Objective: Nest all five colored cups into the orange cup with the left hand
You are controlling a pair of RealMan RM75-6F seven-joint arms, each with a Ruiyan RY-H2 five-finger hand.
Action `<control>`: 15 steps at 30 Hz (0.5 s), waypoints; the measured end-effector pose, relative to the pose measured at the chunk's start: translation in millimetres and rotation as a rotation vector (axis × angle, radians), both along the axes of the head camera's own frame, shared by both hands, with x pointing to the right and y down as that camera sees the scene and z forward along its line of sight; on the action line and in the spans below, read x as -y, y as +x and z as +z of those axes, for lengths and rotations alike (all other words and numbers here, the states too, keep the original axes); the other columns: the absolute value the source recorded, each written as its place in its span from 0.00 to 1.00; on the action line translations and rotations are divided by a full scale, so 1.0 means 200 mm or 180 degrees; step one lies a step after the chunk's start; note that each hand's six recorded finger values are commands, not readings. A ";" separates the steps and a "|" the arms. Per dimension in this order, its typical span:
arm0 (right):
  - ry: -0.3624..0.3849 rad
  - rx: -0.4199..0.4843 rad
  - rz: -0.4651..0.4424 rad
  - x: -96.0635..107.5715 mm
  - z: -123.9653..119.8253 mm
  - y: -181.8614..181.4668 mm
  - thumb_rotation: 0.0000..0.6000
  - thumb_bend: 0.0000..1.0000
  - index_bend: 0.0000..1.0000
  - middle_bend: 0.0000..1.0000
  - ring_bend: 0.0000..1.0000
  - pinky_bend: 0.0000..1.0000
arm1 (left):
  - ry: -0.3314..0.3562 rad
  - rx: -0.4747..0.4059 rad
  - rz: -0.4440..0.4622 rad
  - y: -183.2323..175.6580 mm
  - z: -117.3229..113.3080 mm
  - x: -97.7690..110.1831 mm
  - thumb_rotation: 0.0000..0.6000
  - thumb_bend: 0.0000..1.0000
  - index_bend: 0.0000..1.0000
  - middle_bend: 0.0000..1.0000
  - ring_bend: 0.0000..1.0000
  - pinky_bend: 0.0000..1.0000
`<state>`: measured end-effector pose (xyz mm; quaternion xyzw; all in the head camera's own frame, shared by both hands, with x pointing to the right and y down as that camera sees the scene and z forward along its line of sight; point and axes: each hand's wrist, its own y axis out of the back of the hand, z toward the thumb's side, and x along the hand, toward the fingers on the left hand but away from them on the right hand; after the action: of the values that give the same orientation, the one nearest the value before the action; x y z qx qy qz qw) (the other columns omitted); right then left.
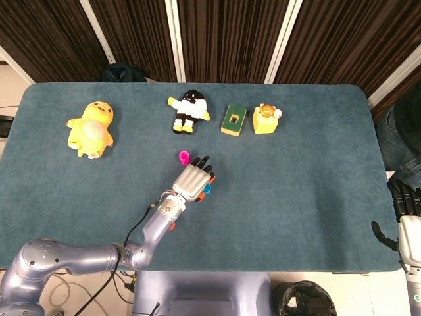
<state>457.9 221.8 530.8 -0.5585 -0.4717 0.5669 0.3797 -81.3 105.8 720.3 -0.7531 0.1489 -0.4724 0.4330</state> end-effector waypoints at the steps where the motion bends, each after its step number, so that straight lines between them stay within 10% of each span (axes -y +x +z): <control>1: 0.0001 0.0000 0.0001 0.00 0.00 0.00 1.00 0.37 0.07 0.05 0.07 0.04 | 0.0002 0.0003 0.0003 0.00 0.00 0.00 1.00 0.30 0.51 0.27 0.00 0.13; 15: -0.0006 -0.0005 0.0012 0.00 0.00 0.01 1.00 0.37 0.07 0.05 0.07 0.04 | 0.0033 -0.0198 -0.0050 0.00 -0.11 0.03 1.00 0.31 0.50 0.26 0.00 0.13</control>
<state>459.2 221.4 531.5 -0.5575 -0.4720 0.5684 0.3785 -80.7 100.5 697.4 -0.7640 0.1707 -0.4514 0.4283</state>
